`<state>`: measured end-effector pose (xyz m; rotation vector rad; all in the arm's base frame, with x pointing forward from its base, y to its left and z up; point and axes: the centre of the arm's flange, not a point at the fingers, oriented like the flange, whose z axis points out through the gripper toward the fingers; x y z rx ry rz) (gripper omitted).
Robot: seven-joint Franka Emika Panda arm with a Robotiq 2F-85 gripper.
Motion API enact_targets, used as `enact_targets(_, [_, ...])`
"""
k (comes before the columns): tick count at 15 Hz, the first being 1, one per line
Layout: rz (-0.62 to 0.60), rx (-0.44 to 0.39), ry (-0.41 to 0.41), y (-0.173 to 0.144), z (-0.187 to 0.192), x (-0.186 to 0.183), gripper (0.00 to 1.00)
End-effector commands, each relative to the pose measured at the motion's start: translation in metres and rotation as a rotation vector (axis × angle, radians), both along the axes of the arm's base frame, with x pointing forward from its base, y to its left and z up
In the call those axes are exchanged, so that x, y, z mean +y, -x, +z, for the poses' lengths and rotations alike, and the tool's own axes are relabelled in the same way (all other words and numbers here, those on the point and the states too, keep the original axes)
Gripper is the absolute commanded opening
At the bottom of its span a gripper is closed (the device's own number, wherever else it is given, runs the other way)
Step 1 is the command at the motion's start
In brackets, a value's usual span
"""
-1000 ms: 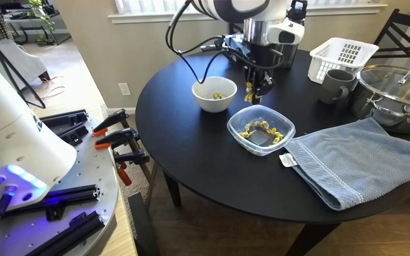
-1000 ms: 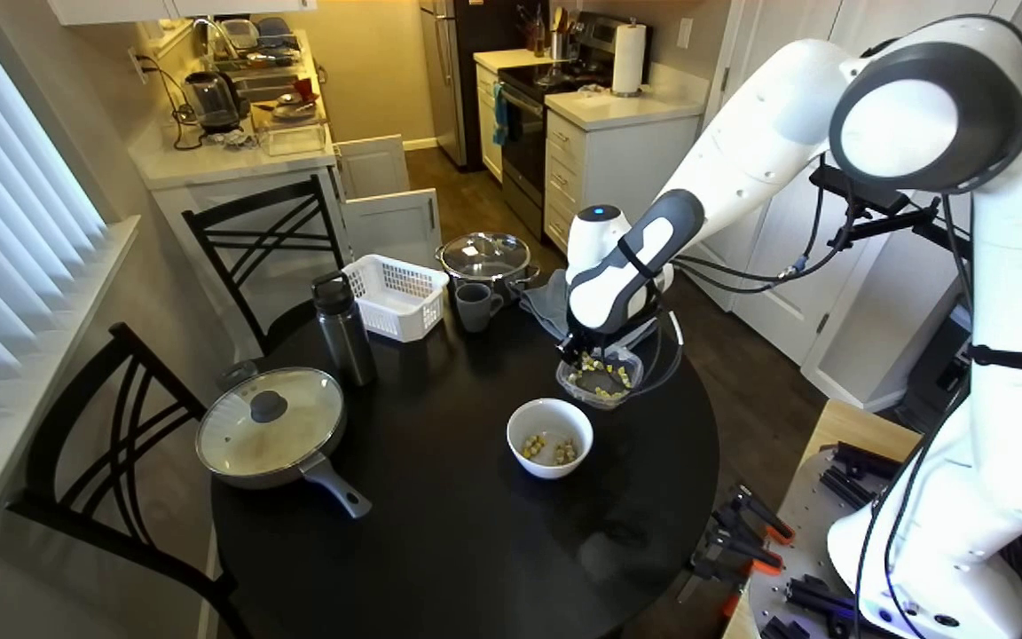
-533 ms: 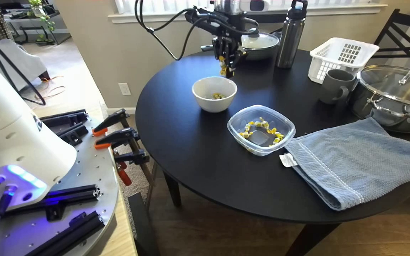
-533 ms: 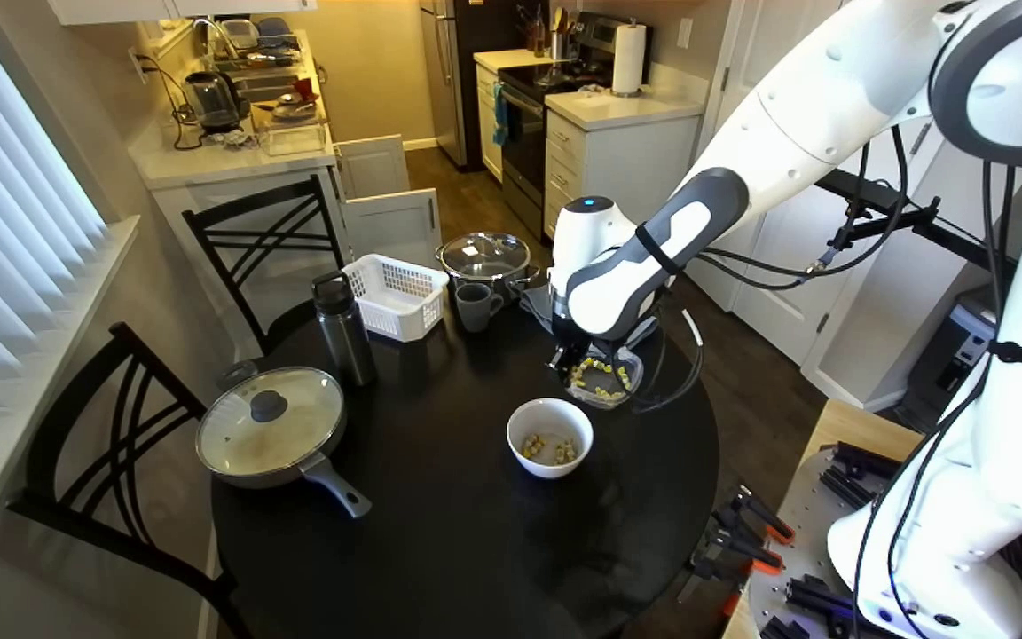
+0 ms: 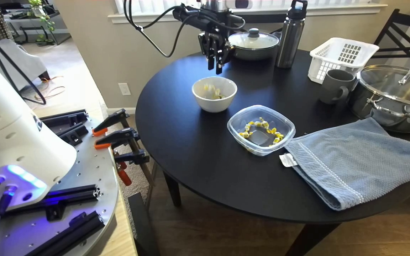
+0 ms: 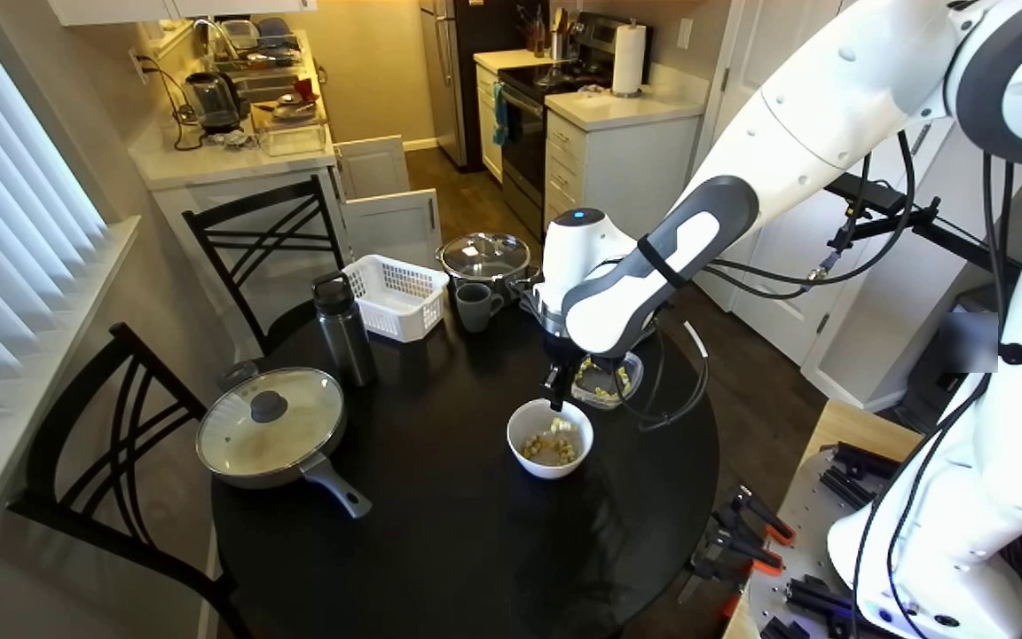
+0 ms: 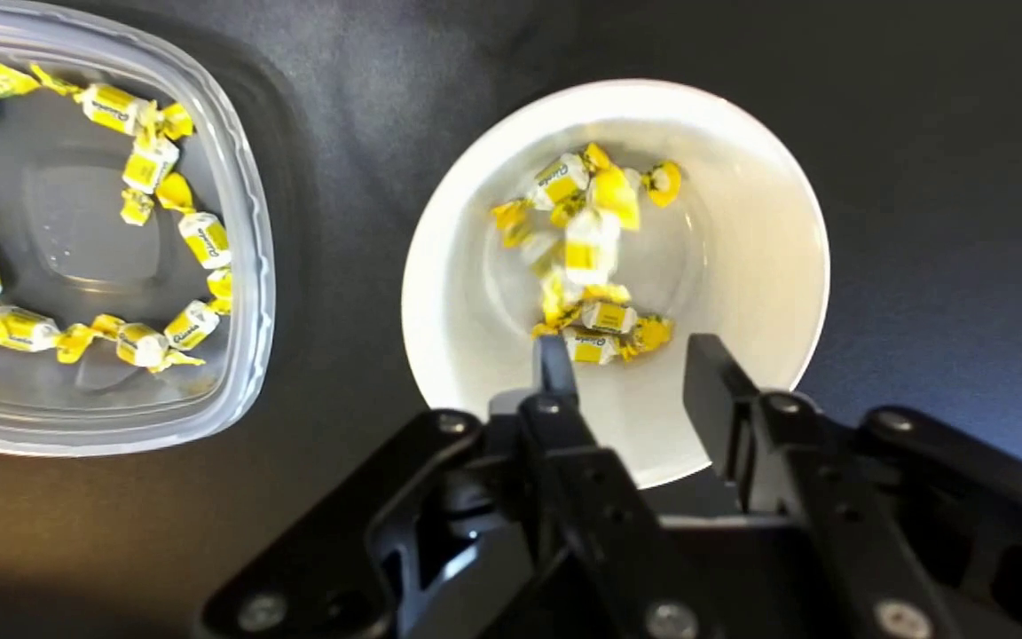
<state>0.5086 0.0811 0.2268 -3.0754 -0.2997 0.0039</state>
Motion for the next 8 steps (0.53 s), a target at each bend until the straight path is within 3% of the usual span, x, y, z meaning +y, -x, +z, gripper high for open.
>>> enact_targets(1, [0.033,0.008,-0.017,0.012,0.003,-0.002,0.69])
enact_targets(5, [0.004,-0.002,0.01,0.011,0.006,-0.019,0.95])
enact_targets(8, [-0.078,-0.012,0.058,0.003,0.003,-0.062,1.0])
